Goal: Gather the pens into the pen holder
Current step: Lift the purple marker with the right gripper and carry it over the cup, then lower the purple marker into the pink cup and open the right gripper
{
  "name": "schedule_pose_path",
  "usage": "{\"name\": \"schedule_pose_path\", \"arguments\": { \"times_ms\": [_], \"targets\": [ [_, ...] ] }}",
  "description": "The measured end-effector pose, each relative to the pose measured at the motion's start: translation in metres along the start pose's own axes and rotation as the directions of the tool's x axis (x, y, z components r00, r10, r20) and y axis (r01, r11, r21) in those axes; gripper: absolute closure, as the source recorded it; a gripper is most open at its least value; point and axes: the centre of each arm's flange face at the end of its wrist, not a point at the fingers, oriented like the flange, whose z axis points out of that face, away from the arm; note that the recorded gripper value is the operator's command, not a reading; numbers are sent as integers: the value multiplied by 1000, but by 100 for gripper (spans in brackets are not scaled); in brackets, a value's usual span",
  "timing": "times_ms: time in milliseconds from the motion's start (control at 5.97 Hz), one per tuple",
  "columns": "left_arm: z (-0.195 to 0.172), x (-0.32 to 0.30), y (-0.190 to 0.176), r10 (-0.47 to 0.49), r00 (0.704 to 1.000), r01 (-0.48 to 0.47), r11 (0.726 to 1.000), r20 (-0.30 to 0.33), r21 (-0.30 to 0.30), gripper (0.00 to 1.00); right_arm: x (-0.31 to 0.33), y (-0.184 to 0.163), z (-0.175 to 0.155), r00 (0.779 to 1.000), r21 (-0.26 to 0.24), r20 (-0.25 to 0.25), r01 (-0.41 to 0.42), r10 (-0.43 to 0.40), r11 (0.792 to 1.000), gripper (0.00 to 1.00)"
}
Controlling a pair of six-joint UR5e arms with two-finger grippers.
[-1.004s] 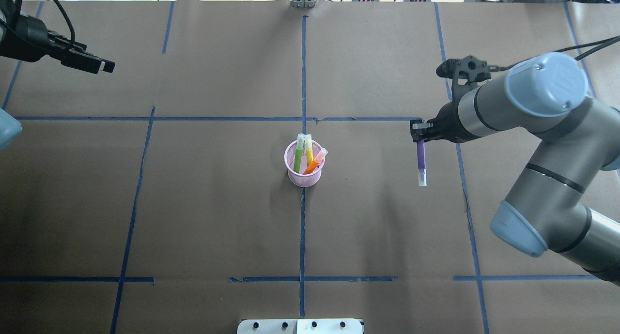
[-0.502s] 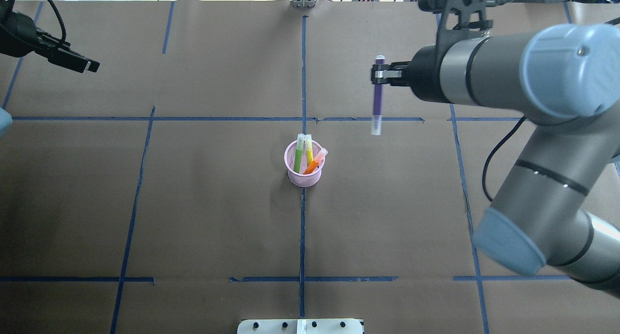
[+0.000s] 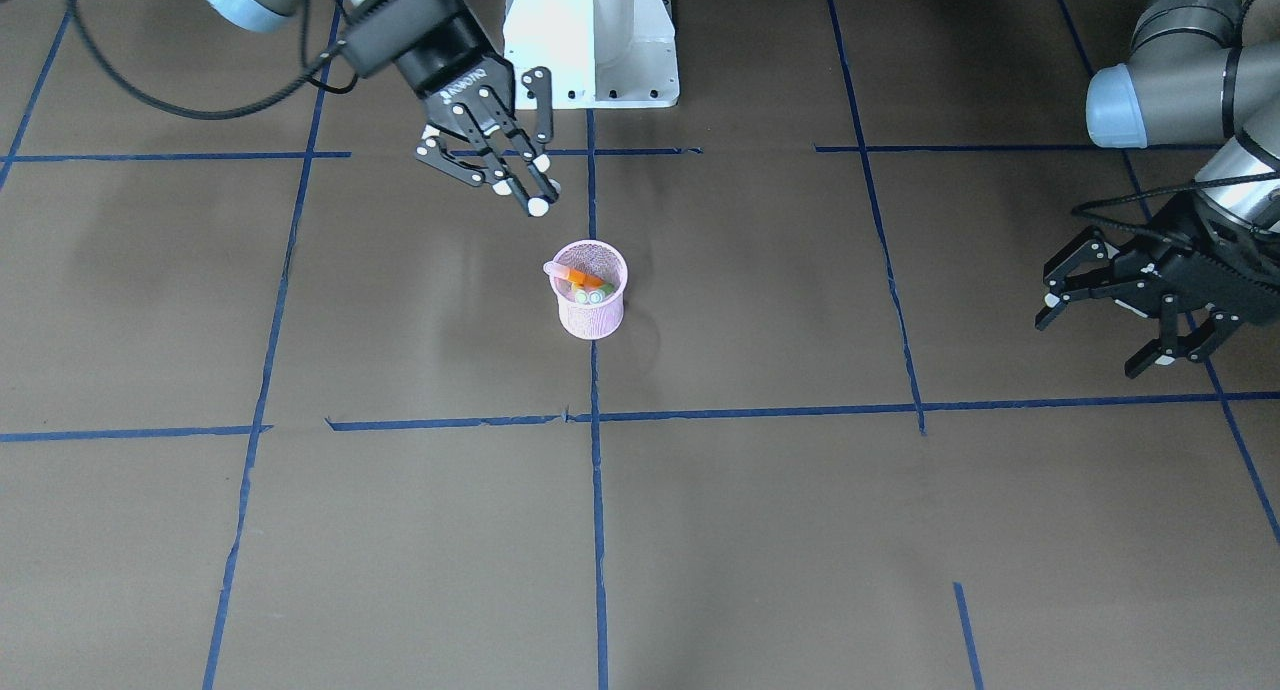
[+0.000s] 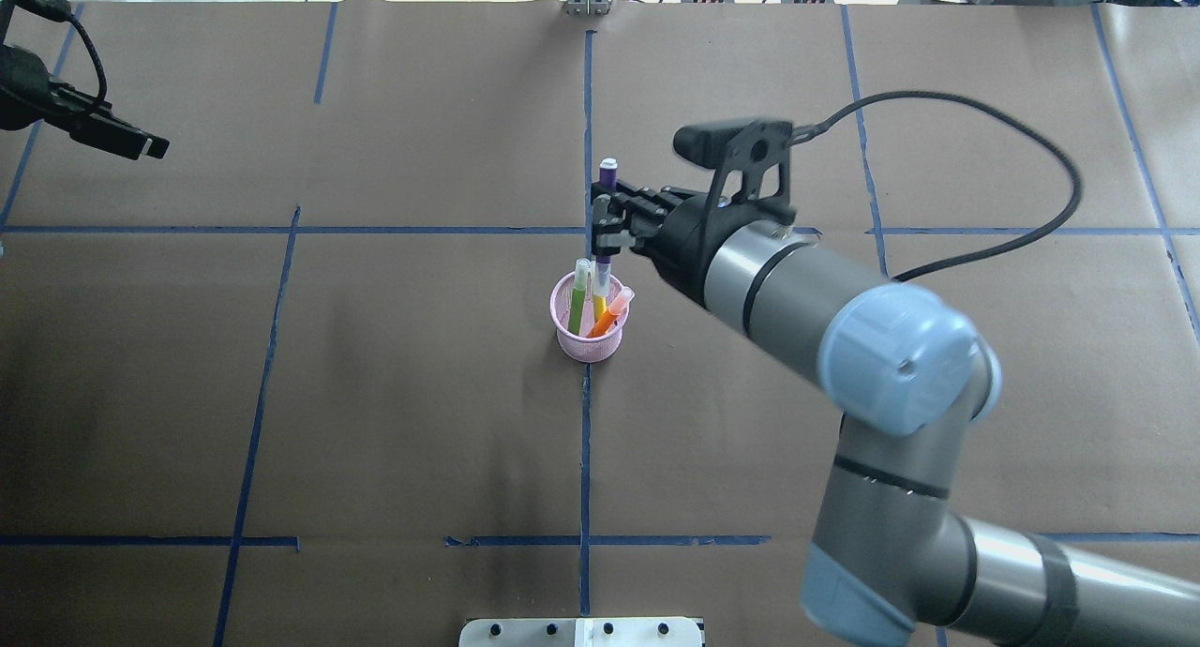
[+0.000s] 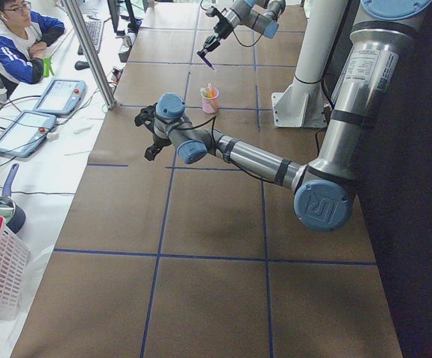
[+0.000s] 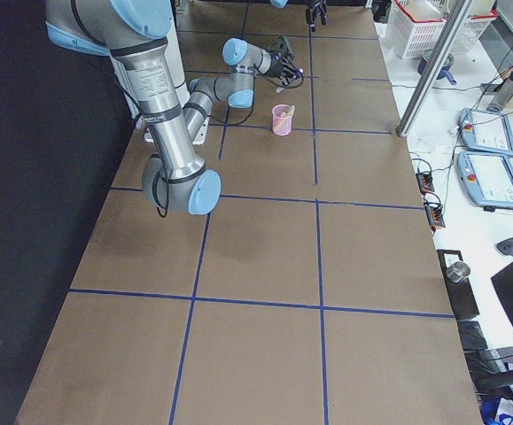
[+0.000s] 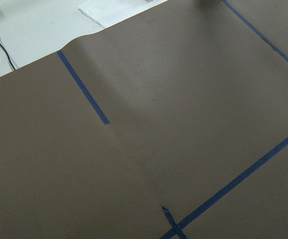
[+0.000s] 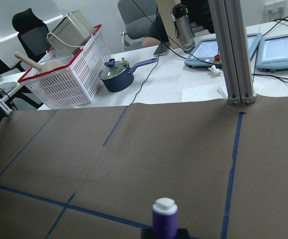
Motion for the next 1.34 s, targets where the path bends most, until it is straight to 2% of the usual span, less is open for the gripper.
{"name": "schedule_pose_path", "arguments": {
  "times_ms": [335, 670, 837, 1004, 1172, 1339],
  "targets": [
    [6, -8, 13, 0, 1000, 0, 1000, 5, -21, 0, -8, 28, 31, 993, 3, -34, 113, -113, 994, 100],
    [8, -9, 14, -1, 1000, 1, 1000, 6, -26, 0, -4, 47, 52, 985, -21, -69, 155, -156, 988, 100],
    [9, -10, 15, -3, 1000, 3, 1000, 8, -28, 0, 0, 54, 58, 982, -32, -81, 172, -174, 985, 81],
    [10, -11, 15, -3, 1000, 3, 1000, 10, -30, 0, 0, 56, 62, 980, -37, -86, 178, -181, 983, 13],
    [12, -12, 15, -4, 1000, 4, 999, 11, -32, 0, -1, 58, 66, 979, -39, -88, 180, -183, 983, 1],
    [14, -13, 15, -5, 1000, 5, 999, 12, -34, 0, -3, 58, 69, 979, -36, -92, 181, -183, 983, 0]
  ]
}}
